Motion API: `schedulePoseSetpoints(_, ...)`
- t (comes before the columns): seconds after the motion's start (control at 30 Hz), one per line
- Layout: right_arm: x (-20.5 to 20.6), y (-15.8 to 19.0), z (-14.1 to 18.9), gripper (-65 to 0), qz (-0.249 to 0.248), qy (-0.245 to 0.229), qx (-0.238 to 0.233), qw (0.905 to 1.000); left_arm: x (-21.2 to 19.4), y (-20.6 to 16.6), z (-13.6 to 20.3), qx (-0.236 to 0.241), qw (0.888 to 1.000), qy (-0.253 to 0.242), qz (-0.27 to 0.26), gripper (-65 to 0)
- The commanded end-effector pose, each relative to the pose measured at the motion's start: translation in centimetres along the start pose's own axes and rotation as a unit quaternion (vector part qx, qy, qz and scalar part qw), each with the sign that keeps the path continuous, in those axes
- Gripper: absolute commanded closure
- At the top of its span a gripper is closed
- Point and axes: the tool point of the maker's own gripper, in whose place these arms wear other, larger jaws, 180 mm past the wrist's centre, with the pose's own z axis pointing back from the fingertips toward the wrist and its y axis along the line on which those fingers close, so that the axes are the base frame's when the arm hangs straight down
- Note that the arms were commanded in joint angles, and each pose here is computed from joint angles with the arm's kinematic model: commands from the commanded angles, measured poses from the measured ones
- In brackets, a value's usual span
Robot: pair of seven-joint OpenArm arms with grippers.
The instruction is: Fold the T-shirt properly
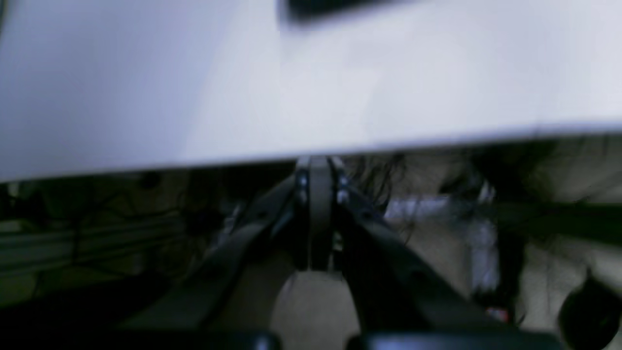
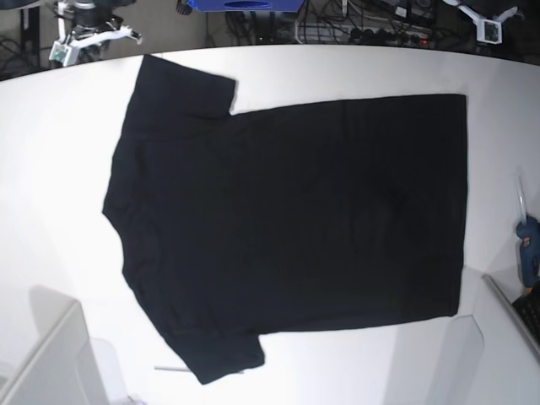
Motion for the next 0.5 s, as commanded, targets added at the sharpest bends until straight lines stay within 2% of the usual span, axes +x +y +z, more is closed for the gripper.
schedulePoseSetpoints(0.0,1.9,0.7,0.2,0.0,0.005,-0.032,0.028,0.9991,1.0,0.9,0.2,0.007,1.0,-0.015,0.01,0.0)
schedulePoseSetpoints(0.1,2.8,3.5,0.4,0.0,-0.023,-0.045,0.109,0.9927,3.1,2.4,-0.1,0.009,0.996,-0.051,0.074,0.0)
schedulePoseSetpoints(0.13,3.7,4.4,0.5,-3.9,-0.025,-0.055,0.136,0.9888,3.6,2.6,0.1,0.002,0.994,-0.061,0.09,0.0)
schedulePoseSetpoints(0.17,4.5,5.2,0.5,-11.7,-0.024,-0.066,0.162,0.9843,4.2,2.7,0.2,-0.007,0.992,-0.072,0.105,-2.1)
schedulePoseSetpoints(0.27,5.8,6.9,0.7,-30.3,-0.037,-0.081,0.217,0.9722,5.4,3.2,0.5,-0.024,0.986,-0.097,0.135,-16.9)
schedulePoseSetpoints(0.33,6.8,7.7,0.7,-38.7,-0.046,-0.094,0.238,0.9657,6.4,3.0,0.3,-0.036,0.982,-0.114,0.149,-24.8)
schedulePoseSetpoints(0.4,7.1,7.9,0.0,-44.0,-0.055,-0.097,0.243,0.9636,6.0,2.8,-0.3,-0.047,0.981,-0.097,0.162,-31.9)
schedulePoseSetpoints(0.47,7.3,8.0,-0.5,-43.5,-0.061,-0.099,0.243,0.9631,5.5,3.3,-1.1,-0.049,0.98,-0.074,0.178,-35.2)
